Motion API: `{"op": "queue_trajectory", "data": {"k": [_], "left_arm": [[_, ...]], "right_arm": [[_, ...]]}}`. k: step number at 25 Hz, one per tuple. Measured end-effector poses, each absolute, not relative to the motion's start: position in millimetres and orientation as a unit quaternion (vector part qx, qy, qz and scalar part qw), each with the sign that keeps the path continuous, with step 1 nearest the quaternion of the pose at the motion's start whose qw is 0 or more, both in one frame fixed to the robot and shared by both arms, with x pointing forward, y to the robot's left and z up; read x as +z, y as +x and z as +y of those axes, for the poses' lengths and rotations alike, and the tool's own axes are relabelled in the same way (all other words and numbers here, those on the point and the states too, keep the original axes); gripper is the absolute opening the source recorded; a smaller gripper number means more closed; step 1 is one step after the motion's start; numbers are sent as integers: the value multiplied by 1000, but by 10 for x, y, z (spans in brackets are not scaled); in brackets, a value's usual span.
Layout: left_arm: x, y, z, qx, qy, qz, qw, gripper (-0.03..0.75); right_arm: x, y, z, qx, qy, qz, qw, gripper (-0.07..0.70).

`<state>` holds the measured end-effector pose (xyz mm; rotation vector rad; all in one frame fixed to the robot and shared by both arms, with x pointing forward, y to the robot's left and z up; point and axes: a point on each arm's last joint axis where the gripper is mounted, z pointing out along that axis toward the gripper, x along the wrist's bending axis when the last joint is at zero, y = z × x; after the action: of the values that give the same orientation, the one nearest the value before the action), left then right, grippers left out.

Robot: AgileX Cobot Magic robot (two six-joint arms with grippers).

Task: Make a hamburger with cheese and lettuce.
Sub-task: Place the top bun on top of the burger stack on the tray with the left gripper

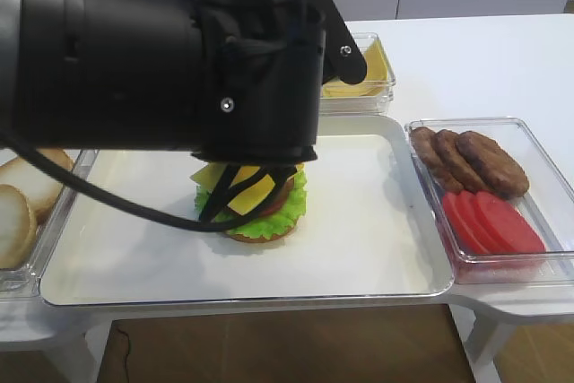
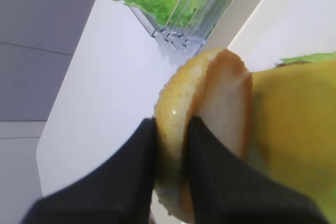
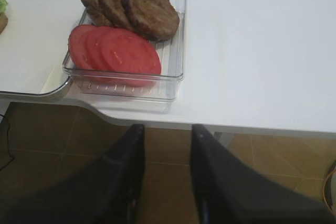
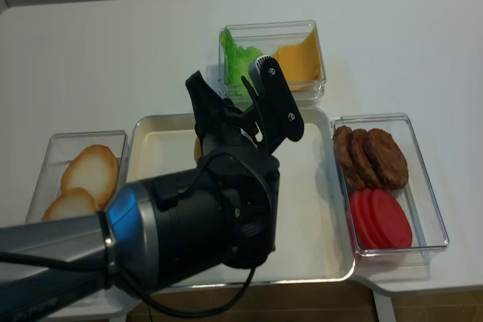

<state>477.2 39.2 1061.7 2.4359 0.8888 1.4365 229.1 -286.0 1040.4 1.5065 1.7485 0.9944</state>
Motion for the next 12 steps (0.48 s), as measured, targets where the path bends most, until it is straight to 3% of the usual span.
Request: {"op": "queue_trajectory", "data": {"k": [12], "left_arm": [[10596, 4760, 391, 471, 822, 307, 89, 126]], "right_arm": [[10404, 2291, -2860, 376, 570, 662, 309, 245]]}}
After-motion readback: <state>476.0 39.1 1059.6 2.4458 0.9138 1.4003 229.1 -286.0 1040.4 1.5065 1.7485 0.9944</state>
